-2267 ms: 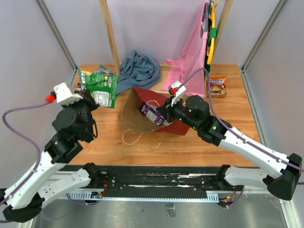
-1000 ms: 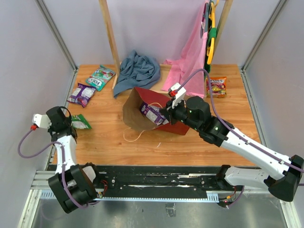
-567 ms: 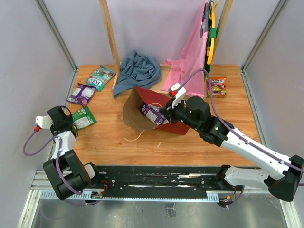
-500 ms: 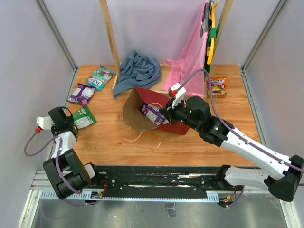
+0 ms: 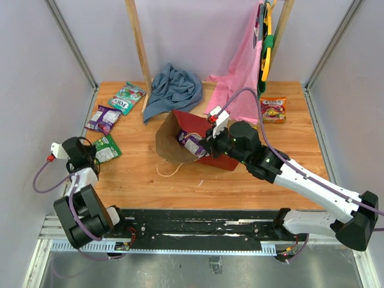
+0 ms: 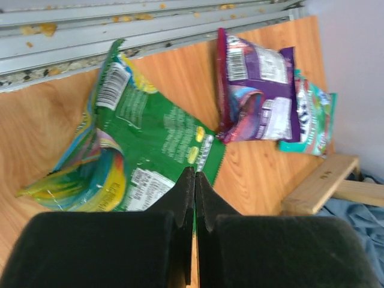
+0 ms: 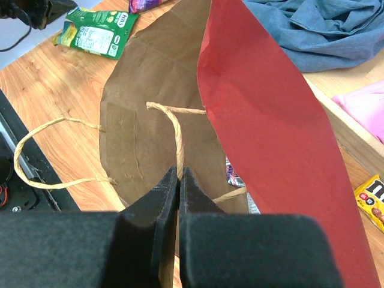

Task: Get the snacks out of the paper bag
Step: Place the snack at the center of the board, then take out the snack from the paper bag.

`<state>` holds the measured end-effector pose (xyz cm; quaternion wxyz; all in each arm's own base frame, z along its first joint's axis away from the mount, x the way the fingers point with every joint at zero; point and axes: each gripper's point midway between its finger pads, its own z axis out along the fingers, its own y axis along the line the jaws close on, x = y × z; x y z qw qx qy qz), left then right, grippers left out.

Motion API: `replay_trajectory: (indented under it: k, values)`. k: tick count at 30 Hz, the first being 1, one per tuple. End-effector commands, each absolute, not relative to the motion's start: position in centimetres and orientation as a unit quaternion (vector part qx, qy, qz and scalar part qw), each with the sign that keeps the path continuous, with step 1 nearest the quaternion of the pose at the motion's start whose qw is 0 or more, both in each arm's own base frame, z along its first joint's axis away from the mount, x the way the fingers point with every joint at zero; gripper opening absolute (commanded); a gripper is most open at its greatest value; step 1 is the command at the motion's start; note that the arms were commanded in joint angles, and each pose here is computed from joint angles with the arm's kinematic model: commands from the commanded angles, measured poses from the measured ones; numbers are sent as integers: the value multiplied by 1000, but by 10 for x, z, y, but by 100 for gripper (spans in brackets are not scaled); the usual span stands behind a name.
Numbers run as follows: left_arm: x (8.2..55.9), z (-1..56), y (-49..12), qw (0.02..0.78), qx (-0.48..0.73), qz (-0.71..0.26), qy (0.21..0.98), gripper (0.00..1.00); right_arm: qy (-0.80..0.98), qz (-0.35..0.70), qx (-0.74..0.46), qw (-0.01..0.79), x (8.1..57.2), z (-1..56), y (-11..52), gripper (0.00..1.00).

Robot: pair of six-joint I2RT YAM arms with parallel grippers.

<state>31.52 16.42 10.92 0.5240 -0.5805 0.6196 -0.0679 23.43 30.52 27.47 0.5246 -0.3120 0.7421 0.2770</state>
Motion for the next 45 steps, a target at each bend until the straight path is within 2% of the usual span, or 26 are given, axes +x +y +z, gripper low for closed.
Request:
replay_trajectory:
  k: [1, 6, 12, 16, 20, 25, 28, 38, 42, 45]
  values:
    - [319, 82, 181, 491, -599, -27, 632, 1, 728, 297, -316, 531, 227, 291, 311, 1]
    - [332, 19, 165, 380, -625, -63, 679, 1, 729, 296, -314, 531, 228, 290, 311, 1]
    - [330, 3, 156, 376, -636, -86, 668, 1, 734, 286, -314, 530, 229, 287, 309, 1]
    - [336, 22, 160, 397, -626, -87, 666, 0, 735, 287, -316, 527, 231, 285, 313, 1]
    - [341, 65, 162, 441, -597, -94, 664, 0, 734, 290, -320, 525, 232, 286, 317, 1]
    - [330, 134, 179, 519, -570, -46, 635, 1, 732, 290, -325, 524, 231, 286, 317, 1]
    - [325, 142, 184, 526, -570, -29, 631, 0, 732, 292, -327, 522, 230, 284, 318, 1]
    - [286, 53, 201, 406, -671, 67, 617, 1, 734, 284, -329, 522, 227, 284, 310, 1]
    - [279, 26, 206, 335, -685, 109, 637, 1, 734, 289, -331, 518, 227, 284, 313, 1]
    - [281, 19, 204, 311, -683, 111, 651, 1, 733, 294, -333, 515, 227, 284, 318, 1]
